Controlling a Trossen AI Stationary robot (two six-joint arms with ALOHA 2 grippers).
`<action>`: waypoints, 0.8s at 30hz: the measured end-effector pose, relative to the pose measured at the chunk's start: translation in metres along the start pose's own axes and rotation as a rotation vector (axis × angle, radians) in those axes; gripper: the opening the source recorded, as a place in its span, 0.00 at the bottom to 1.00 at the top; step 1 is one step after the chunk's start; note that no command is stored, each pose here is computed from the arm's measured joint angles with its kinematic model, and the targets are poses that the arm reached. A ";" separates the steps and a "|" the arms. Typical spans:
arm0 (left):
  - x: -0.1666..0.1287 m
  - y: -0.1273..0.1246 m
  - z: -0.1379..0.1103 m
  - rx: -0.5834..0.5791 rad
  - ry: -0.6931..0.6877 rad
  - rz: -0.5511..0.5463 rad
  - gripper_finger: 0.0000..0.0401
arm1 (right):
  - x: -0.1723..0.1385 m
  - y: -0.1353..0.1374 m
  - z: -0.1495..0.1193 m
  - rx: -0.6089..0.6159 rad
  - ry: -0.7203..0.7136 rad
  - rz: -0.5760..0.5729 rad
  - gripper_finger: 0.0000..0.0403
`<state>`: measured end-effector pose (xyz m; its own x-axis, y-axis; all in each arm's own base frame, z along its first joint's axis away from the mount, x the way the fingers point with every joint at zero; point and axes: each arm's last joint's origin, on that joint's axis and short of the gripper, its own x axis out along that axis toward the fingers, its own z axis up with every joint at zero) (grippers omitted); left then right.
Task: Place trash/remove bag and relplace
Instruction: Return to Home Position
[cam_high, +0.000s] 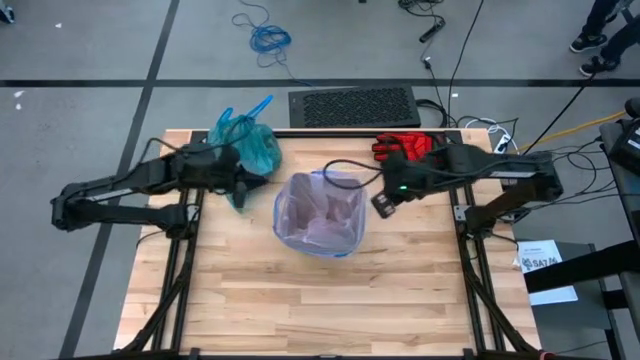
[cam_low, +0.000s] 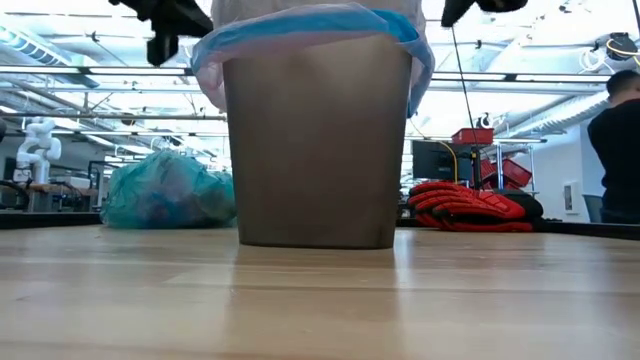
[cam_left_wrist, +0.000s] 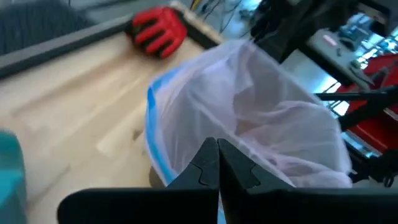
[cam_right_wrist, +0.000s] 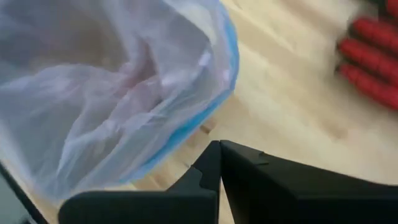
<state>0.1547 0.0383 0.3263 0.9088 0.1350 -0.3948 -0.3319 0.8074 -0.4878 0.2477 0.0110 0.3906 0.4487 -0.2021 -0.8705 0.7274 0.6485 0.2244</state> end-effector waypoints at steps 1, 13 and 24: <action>-0.005 -0.001 0.000 0.031 -0.017 -0.009 0.00 | -0.008 -0.001 -0.002 -0.067 -0.027 0.023 0.00; 0.007 0.026 -0.020 0.165 -0.424 -0.004 0.00 | -0.008 -0.057 -0.068 -0.376 -0.515 0.330 0.00; 0.031 0.075 -0.016 0.299 -0.493 0.109 0.00 | 0.054 -0.136 -0.102 -0.327 -0.848 0.499 0.00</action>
<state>0.1541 0.0943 0.2650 0.9077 0.4194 0.0133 -0.4089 0.8913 -0.1960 0.1201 -0.0129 0.2686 0.9706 -0.2238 -0.0886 0.2387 0.9423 0.2346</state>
